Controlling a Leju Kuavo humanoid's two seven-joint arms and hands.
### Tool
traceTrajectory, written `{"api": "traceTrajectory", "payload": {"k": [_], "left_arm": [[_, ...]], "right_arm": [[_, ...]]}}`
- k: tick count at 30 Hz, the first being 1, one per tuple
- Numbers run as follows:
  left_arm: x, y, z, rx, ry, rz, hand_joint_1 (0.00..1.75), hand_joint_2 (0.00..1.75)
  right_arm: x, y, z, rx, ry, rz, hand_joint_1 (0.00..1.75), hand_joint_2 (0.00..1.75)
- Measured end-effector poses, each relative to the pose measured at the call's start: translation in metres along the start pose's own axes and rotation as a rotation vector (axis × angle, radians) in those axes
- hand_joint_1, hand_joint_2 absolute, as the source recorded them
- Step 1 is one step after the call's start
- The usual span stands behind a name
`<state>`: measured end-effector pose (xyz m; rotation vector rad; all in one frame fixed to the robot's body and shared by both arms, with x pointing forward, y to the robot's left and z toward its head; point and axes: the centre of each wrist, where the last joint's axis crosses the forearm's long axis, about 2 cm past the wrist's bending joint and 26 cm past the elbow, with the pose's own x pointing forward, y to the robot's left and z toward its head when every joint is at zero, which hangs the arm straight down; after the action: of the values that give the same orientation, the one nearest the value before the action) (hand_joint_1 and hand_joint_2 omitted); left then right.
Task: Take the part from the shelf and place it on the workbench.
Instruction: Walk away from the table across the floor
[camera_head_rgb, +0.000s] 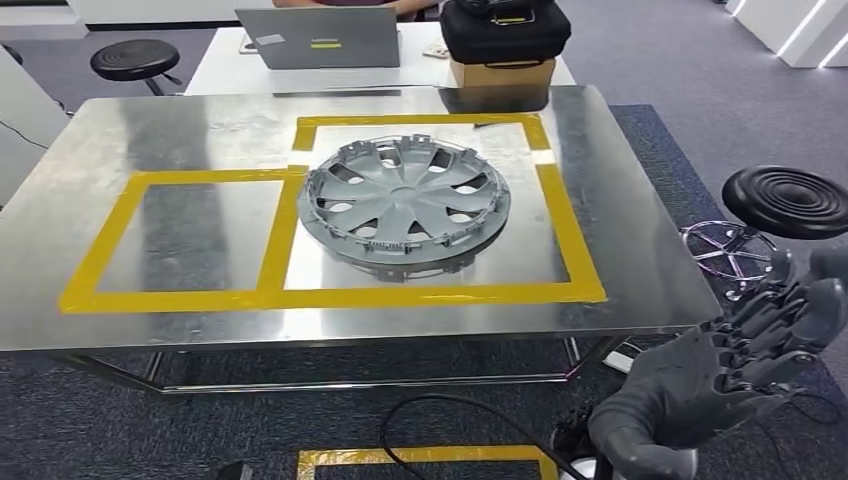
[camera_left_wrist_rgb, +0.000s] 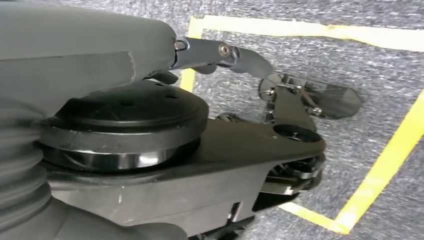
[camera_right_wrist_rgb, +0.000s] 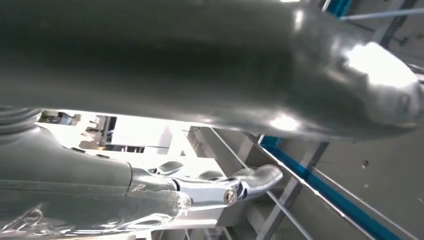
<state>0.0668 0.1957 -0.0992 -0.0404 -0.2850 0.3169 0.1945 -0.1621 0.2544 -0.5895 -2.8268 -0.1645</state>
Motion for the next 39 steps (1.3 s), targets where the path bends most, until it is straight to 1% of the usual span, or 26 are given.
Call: {"api": "traceTrajectory", "payload": {"k": [8, 15, 25, 28, 32, 37, 39], "left_arm": [[0.000, 0.000, 0.000, 0.004, 0.000, 0.002, 0.00, 1.75], [0.003, -0.001, 0.000, 0.002, -0.008, 0.041, 0.00, 1.75], [0.001, -0.002, 0.000, 0.002, -0.005, 0.034, 0.00, 1.75], [0.001, -0.002, 0.000, 0.002, -0.005, 0.040, 0.00, 1.75], [0.000, -0.002, 0.000, 0.007, -0.006, 0.052, 0.00, 1.75], [0.000, -0.002, 0.000, 0.011, -0.007, 0.076, 0.00, 1.75], [0.000, -0.002, 0.000, 0.010, -0.009, 0.078, 0.00, 1.75]], "right_arm": [[0.000, 0.000, 0.000, 0.003, -0.001, 0.002, 0.00, 0.00], [0.000, 0.000, 0.000, 0.003, 0.000, 0.002, 0.00, 0.00], [-0.001, 0.000, 0.003, -0.002, 0.023, -0.009, 0.00, 0.00], [-0.002, -0.002, 0.007, -0.035, 0.085, -0.040, 0.00, 0.00], [-0.007, -0.011, 0.018, -0.078, 0.232, -0.032, 0.00, 0.00], [-0.016, -0.019, 0.045, -0.038, 0.499, 0.025, 0.00, 0.00], [-0.019, -0.022, 0.057, -0.008, 0.551, 0.060, 0.00, 0.00]]}}
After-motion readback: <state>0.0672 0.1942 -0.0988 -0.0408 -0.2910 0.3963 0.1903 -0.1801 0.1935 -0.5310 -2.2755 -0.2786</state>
